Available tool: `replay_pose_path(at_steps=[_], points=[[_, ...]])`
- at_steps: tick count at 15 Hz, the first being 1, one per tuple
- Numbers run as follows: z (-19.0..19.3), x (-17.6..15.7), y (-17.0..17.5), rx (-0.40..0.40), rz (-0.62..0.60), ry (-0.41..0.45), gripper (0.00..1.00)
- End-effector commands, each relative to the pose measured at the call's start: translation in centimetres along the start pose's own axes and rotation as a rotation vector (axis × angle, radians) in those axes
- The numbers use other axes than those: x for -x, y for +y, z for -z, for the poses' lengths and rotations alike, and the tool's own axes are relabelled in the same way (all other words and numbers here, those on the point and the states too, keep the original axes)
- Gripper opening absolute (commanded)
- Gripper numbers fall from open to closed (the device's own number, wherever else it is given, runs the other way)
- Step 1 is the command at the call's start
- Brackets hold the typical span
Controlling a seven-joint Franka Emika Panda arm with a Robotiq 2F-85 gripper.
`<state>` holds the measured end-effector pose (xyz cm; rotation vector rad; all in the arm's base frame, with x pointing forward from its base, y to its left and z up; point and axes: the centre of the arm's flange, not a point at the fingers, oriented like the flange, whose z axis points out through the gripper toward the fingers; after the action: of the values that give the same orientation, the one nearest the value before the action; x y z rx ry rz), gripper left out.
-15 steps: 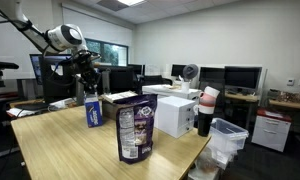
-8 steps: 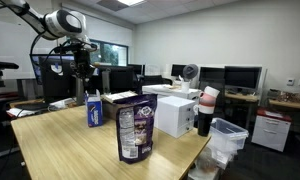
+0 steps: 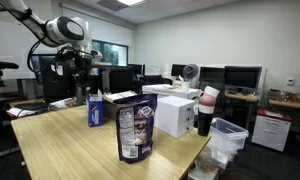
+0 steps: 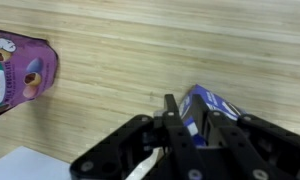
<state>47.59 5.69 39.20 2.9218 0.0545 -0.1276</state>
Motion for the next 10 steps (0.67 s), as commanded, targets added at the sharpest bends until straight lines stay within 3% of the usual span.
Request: replay_pose_path(at_steps=[1,4,8,10], points=[[-4.7,2.4,0.1,0.092,-0.009,0.018,0.55],[-6.7,3.3,0.5,0.105,-0.092,-0.017,0.72],[-6.5,6.0,3.2,-0.099,-0.160,0.062,0.95],[-6.4,7.1,4.6,-0.161,-0.196,0.111,0.98]])
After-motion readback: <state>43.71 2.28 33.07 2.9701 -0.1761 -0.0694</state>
